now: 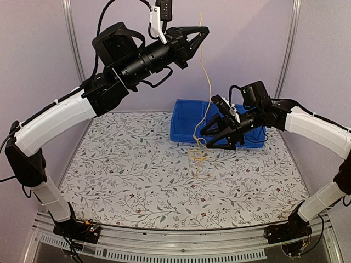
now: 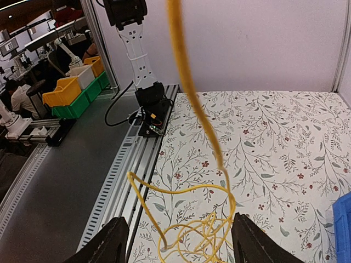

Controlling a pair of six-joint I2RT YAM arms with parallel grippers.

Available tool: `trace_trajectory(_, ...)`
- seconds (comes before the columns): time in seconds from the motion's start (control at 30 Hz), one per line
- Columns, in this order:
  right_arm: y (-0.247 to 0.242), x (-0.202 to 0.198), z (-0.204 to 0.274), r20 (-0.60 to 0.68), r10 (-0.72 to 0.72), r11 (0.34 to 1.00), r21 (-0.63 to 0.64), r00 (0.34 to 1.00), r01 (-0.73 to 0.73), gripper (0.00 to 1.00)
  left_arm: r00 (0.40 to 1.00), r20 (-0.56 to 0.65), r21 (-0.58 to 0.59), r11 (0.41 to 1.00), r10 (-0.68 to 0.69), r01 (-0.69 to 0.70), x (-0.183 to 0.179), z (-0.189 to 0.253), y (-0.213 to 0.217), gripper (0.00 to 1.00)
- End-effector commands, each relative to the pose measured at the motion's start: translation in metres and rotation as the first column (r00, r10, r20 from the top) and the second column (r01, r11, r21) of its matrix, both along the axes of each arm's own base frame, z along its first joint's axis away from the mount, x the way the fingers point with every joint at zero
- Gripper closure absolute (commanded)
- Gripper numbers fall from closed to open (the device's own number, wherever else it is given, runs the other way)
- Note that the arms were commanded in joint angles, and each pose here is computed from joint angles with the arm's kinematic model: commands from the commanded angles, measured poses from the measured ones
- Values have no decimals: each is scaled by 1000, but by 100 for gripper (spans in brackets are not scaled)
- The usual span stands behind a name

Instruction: Untangle the cables

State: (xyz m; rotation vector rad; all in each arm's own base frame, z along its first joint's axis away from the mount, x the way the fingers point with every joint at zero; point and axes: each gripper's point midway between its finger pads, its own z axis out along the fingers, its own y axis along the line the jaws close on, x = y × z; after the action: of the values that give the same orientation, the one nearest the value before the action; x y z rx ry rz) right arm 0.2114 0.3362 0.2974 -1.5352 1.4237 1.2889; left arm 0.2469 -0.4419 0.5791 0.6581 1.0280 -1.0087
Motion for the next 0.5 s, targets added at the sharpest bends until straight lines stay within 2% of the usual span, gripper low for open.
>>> trace_trajectory(0.0,5,-12,3,-4,50,998,22,999,-50,33,1000,26,-25,1000,7,-6,-10,9,-1,100)
trace_trajectory(0.13,21,-26,2,-41,104,995,11,994,-104,34,999,37,-17,999,30,-30,-11,9,-1,100)
trace_trajectory(0.2,33,-27,-3,-4,85,996,-13,996,-85,38,998,40,-16,999,47,-46,-10,10,0,100)
trace_trajectory(0.27,43,-15,-6,18,11,999,-35,1000,-10,48,998,42,-20,998,54,-53,-11,11,2,100)
trace_trajectory(0.33,48,3,-8,2,-84,995,-56,996,84,54,997,47,-23,998,57,-56,-12,13,3,100)
trace_trajectory(0.4,51,13,-9,2,-127,990,-65,992,127,71,997,53,-26,998,63,-62,-12,14,3,100)
trace_trajectory(0.47,53,18,-10,-2,-152,986,-72,988,151,78,996,56,-26,997,74,-72,-12,15,4,100)
